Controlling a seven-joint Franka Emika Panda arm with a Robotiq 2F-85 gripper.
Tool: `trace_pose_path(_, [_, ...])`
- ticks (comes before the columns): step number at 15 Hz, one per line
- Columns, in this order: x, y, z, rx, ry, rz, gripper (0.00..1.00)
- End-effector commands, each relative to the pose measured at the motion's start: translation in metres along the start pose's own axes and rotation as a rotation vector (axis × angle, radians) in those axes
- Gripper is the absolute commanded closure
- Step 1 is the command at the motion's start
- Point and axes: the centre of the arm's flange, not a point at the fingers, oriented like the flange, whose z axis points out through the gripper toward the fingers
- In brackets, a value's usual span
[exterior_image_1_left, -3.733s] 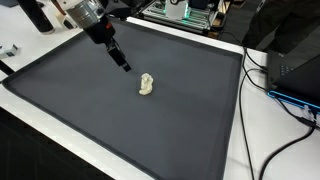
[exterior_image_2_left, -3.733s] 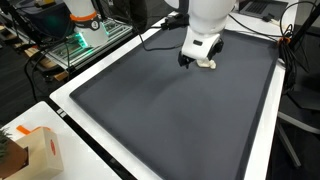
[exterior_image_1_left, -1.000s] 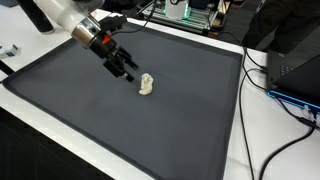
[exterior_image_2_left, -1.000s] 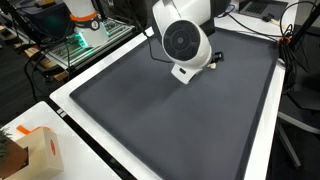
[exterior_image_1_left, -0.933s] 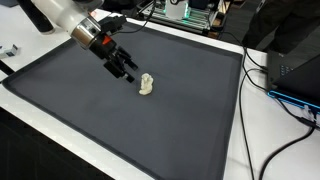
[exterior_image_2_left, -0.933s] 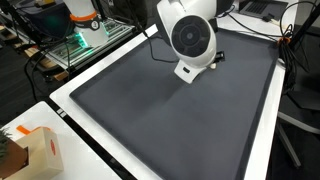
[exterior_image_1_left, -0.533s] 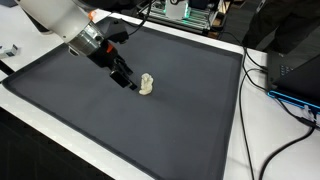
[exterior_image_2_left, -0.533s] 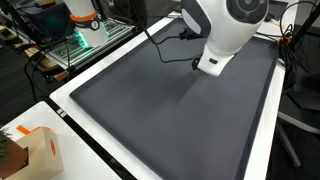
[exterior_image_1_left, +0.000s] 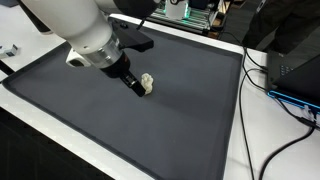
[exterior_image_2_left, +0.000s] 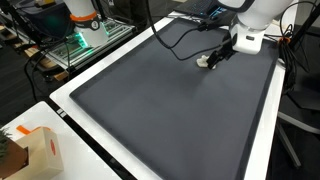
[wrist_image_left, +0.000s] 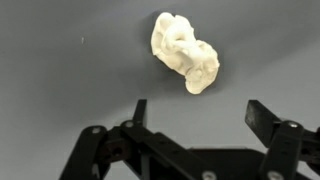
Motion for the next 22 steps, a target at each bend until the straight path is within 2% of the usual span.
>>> trace_pose_path(1, [0.001, -0.045, 0.002, -0.140, 0.033, -0.139, 0.00])
trace_pose_path(6, [-0.030, -0.091, 0.003, -0.320, 0.094, -0.323, 0.00])
trace_pose_path(14, [-0.078, -0.130, 0.019, -0.612, 0.185, -0.601, 0.00])
trace_pose_path(17, [-0.091, -0.139, 0.027, -0.747, 0.229, -0.632, 0.00])
trace_pose_path(19, [-0.098, -0.141, 0.035, -0.810, 0.247, -0.626, 0.00])
trace_pose_path(22, [-0.108, -0.142, 0.045, -0.840, 0.245, -0.567, 0.00])
